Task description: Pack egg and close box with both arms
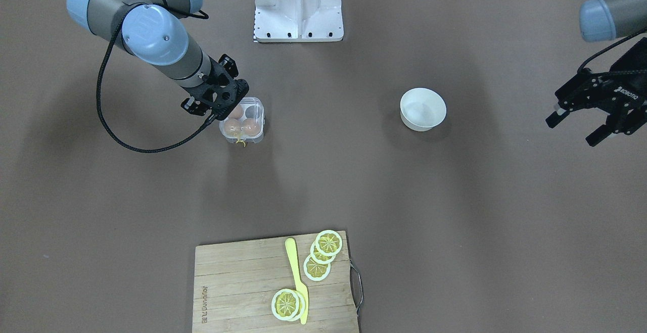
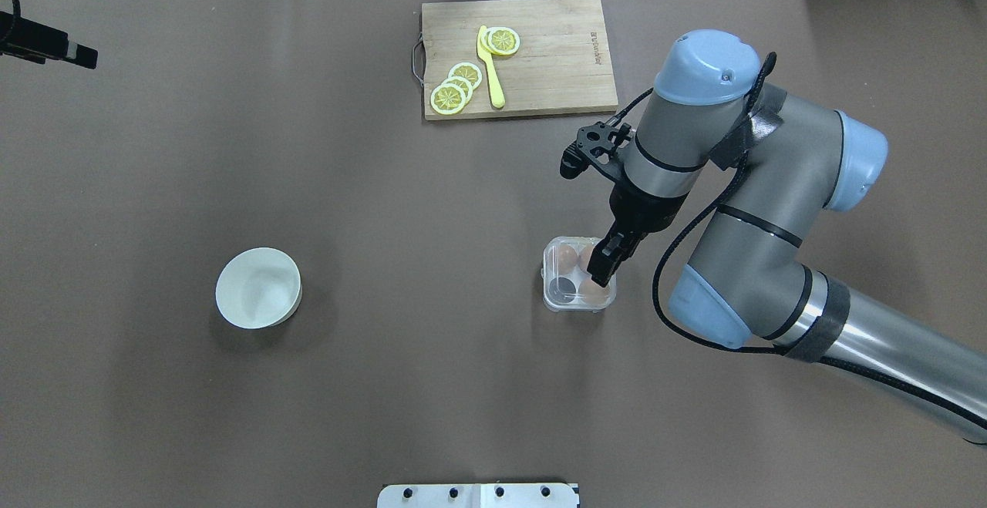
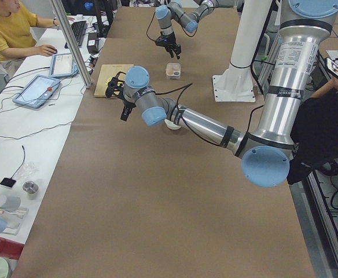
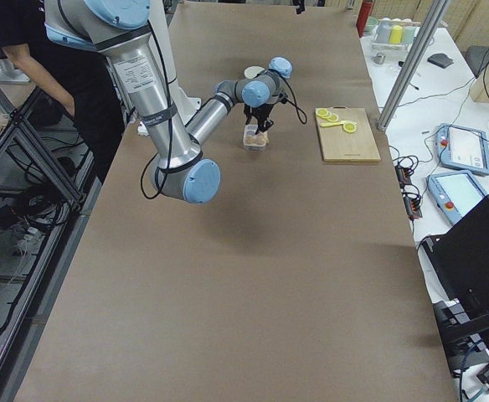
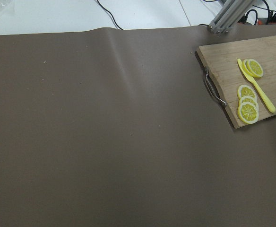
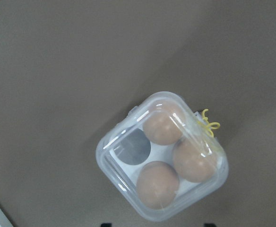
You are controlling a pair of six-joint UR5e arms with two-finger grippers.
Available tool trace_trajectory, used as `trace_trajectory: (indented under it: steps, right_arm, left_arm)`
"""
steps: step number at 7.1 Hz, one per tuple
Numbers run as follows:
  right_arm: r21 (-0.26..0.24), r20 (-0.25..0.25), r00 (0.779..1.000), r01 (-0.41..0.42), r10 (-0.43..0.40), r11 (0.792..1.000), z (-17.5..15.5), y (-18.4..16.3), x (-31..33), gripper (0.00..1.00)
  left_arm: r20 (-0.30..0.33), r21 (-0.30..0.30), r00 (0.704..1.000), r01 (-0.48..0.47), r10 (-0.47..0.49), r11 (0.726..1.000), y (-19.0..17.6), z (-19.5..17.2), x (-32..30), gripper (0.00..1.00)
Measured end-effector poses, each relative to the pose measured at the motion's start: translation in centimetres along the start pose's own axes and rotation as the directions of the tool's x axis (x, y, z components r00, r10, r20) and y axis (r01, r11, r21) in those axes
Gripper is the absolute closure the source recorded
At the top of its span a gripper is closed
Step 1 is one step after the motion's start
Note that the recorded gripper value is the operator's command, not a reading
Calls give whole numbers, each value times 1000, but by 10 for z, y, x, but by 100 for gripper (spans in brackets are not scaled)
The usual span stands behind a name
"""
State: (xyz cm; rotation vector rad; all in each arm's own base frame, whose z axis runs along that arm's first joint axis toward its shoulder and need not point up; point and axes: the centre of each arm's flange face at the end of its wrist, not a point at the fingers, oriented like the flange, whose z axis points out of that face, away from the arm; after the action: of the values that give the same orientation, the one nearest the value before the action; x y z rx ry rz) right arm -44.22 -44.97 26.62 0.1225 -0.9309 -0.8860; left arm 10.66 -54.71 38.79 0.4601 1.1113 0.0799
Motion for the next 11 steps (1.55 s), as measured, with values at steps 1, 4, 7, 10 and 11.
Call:
trace_trajectory:
  steps: [1, 4, 7, 10, 11]
  right_arm:
    - [21, -11, 1000, -19, 19, 1000, -15, 0, 13, 0]
    - [129, -87, 983, -149, 161, 980, -92, 28, 106, 0]
    - [219, -189, 930, -273, 315, 937, -147, 100, 211, 0]
    - [288, -250, 827, -432, 503, 855, -196, 166, 316, 0]
    - [296, -247, 792, -487, 558, 822, -206, 187, 348, 0]
  left_arm:
    - [12, 1, 1000, -2, 2, 1000, 0, -3, -11, 3]
    - [102, -80, 994, -26, 34, 996, 1, -27, -80, 3]
    - [179, -141, 984, 28, -3, 990, 4, -56, -135, 2]
    - [213, -194, 977, 64, -21, 979, 25, -49, -198, 2]
    - [217, -204, 976, 74, -29, 976, 28, -45, -208, 2]
